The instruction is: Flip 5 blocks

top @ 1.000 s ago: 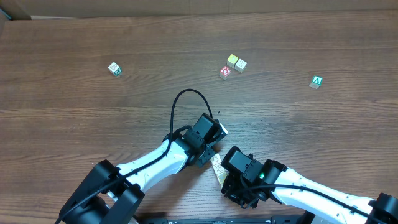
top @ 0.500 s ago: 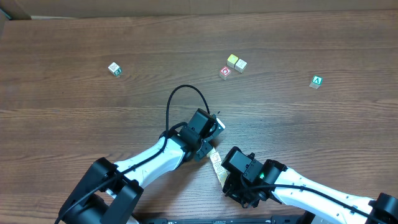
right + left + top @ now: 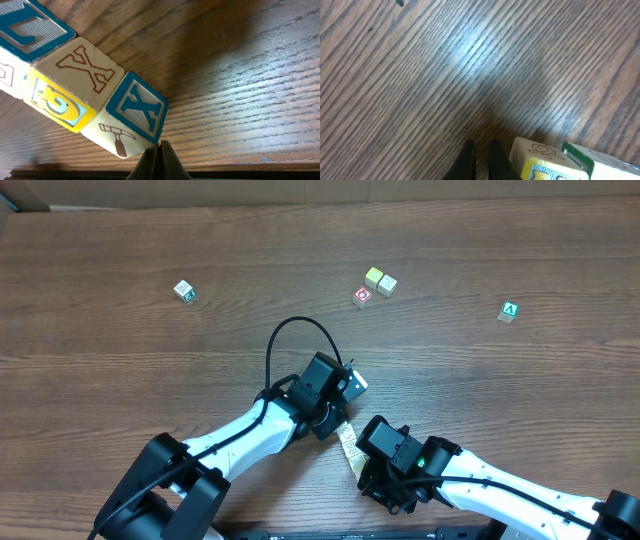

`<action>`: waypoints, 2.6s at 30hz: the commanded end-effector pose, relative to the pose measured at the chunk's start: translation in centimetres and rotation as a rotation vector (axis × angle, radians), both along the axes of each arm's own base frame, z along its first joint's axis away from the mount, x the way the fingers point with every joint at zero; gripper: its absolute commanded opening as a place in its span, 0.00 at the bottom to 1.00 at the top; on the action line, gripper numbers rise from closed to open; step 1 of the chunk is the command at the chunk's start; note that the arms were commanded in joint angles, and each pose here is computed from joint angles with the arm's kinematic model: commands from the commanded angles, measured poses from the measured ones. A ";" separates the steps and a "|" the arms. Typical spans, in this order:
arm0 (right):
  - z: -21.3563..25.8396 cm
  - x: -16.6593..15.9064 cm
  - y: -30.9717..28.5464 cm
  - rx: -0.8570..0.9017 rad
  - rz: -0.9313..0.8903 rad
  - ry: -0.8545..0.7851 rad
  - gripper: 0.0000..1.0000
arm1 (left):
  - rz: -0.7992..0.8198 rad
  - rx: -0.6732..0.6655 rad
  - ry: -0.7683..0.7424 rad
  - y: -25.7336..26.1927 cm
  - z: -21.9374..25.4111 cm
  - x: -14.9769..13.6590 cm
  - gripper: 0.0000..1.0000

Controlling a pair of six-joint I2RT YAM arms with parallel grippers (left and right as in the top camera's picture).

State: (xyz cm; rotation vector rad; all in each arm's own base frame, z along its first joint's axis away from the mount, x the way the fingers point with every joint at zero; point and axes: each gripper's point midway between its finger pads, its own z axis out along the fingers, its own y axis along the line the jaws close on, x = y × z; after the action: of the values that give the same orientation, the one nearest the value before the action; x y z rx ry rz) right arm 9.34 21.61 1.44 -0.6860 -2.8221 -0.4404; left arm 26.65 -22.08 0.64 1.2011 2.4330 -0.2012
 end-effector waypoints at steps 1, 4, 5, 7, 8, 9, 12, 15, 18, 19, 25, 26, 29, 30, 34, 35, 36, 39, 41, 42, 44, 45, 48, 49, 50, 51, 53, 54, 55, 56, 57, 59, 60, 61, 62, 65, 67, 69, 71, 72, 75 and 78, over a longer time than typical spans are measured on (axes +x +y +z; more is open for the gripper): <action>0.2 0.4 0.2 0.006 -0.002 -0.022 0.04 | -0.032 -0.027 0.031 -0.5 -0.4 -0.6 0.04; 0.2 0.4 0.2 0.006 -0.002 -0.022 0.04 | -0.032 -0.028 0.030 -0.5 -0.4 -0.6 0.04; 0.2 0.4 0.2 0.006 -0.002 -0.022 0.04 | -0.034 -0.031 0.032 -0.6 -0.4 -0.6 0.04; 0.2 0.4 0.2 0.007 -0.002 -0.022 0.04 | -0.034 -0.031 0.032 -0.6 -0.4 -0.6 0.04; 0.2 0.4 0.2 0.007 -0.002 -0.022 0.04 | -0.030 -0.025 0.027 -0.5 -0.4 -0.5 0.04; 0.2 0.4 0.2 0.007 -0.002 -0.022 0.04 | -0.022 -0.013 0.017 -0.2 -0.4 -0.3 0.04; 0.3 0.4 0.2 0.009 -0.001 -0.019 0.04 | 0.012 0.014 -0.022 0.4 -0.3 0.6 0.04; 0.3 0.4 0.2 0.009 -0.001 -0.019 0.04 | 0.032 0.006 -0.029 0.6 -0.2 1.1 0.04; 0.3 0.4 0.2 0.009 -0.001 -0.019 0.04 | 0.055 -0.013 -0.036 0.7 0.0 1.7 0.04; 0.3 0.4 0.2 0.009 -0.001 -0.019 0.04 | 0.052 -0.025 -0.032 0.6 0.1 1.7 0.04; 0.3 0.4 0.2 0.009 -0.001 -0.019 0.04 | 0.005 -0.108 0.028 -0.9 0.3 0.6 0.04; 0.3 0.4 0.2 0.009 -0.001 -0.019 0.04 | -0.006 -0.126 0.041 -1.2 0.4 0.4 0.04; 0.3 0.4 0.2 0.009 -0.001 -0.019 0.04 | -0.034 -0.168 0.073 -2.0 0.6 -0.3 0.04; 0.3 0.4 0.2 0.009 -0.001 -0.019 0.04 | -0.037 -0.174 0.078 -2.1 0.6 -0.4 0.04; 0.3 0.3 0.2 0.011 0.000 -0.016 0.04 | -0.037 -0.173 0.082 -2.0 0.6 -0.5 0.04; 0.3 0.3 0.2 0.011 0.000 -0.016 0.04 | -0.037 -0.172 0.084 -2.0 0.6 -0.5 0.05; 0.3 0.3 0.2 0.011 0.000 -0.016 0.04 | -0.037 -0.172 0.084 -2.0 0.5 -0.5 0.04; 0.3 0.3 0.2 0.011 0.000 -0.017 0.04 | -0.037 -0.172 0.085 -2.0 0.5 -0.5 0.04; 0.3 0.3 0.3 0.012 0.000 -0.017 0.04 | -0.037 -0.172 0.085 -2.0 0.5 -0.6 0.04; 0.3 0.4 0.3 0.014 0.000 -0.018 0.04 | -0.037 -0.171 0.085 -2.0 0.5 -0.5 0.04; 0.3 0.4 0.4 0.019 0.001 -0.017 0.04 | -0.036 -0.172 0.084 -2.0 0.5 -0.5 0.04; 0.4 0.3 0.4 0.021 0.001 -0.015 0.04 | -0.036 -0.172 0.085 -2.0 0.5 -0.5 0.04; 0.4 0.3 0.5 0.024 0.002 -0.012 0.04 | -0.036 -0.172 0.085 -2.0 0.5 -0.5 0.04; 0.4 0.3 0.5 0.024 0.002 -0.013 0.04 | -0.036 -0.172 0.085 -2.0 0.5 -0.5 0.04; 0.4 0.3 0.5 0.025 0.002 -0.013 0.04 | -0.037 -0.171 0.084 -2.0 0.5 -0.5 0.04; 0.4 0.3 0.5 0.026 0.002 -0.014 0.04 | -0.037 -0.172 0.085 -2.0 0.5 -0.5 0.04; 0.4 0.3 0.6 0.028 0.002 -0.015 0.04 | -0.037 -0.172 0.085 -2.0 0.5 -0.5 0.04; 0.4 0.3 0.6 0.028 0.002 -0.015 0.04 | -0.037 -0.172 0.085 -2.0 0.5 -0.5 0.04; 0.4 0.3 0.6 0.028 0.002 -0.015 0.04 | -0.037 -0.172 0.085 -2.0 0.5 -0.5 0.04; 0.4 0.4 0.6 0.030 0.002 -0.017 0.04 | -0.037 -0.172 0.085 -2.0 0.5 -0.5 0.04; 0.4 0.4 0.6 0.030 0.002 -0.016 0.04 | -0.037 -0.171 0.084 -2.0 0.5 -0.5 0.04; 0.4 0.4 0.6 0.030 0.002 -0.016 0.04 | -0.037 -0.171 0.085 -2.0 0.5 -0.6 0.04; 0.4 0.4 0.6 0.030 0.002 -0.017 0.04 | -0.037 -0.172 0.085 -2.0 0.5 -0.5 0.04; 0.4 0.4 0.6 0.030 0.002 -0.017 0.04 | -0.037 -0.172 0.085 -2.0 0.5 -0.5 0.04; 0.4 0.4 0.7 0.032 0.002 -0.019 0.04 | -0.037 -0.172 0.085 -2.0 0.5 -0.5 0.04; 0.4 0.6 0.8 0.036 0.001 -0.027 0.04 | -0.037 -0.172 0.085 -2.0 0.5 -0.5 0.04; 0.4 0.7 0.8 0.034 0.001 -0.028 0.04 | -0.037 -0.172 0.085 -2.0 0.5 -0.5 0.04; 0.1 0.6 0.7 0.027 0.002 -0.021 0.04 | -0.037 -0.170 0.086 -2.0 0.5 -0.6 0.04; -0.1 0.4 0.7 0.022 0.010 -0.012 0.04 | -0.037 -0.170 0.087 -1.9 0.5 -0.6 0.04; -0.3 0.4 0.8 0.022 0.021 -0.011 0.04 | -0.037 -0.170 0.087 -2.0 0.5 -0.6 0.04; -0.8 0.3 0.9 0.018 0.024 0.006 0.04 | -0.037 -0.170 0.087 -1.9 0.5 -0.6 0.04; -1.0 0.3 0.9 0.012 0.024 0.008 0.04 | -0.037 -0.169 0.088 -1.9 0.5 -0.6 0.04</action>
State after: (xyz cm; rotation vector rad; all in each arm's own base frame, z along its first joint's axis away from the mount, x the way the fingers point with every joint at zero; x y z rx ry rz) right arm 8.86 22.52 0.77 -0.6468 -2.7742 -0.4520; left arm 26.89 -23.71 1.60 1.1750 2.3900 -0.4129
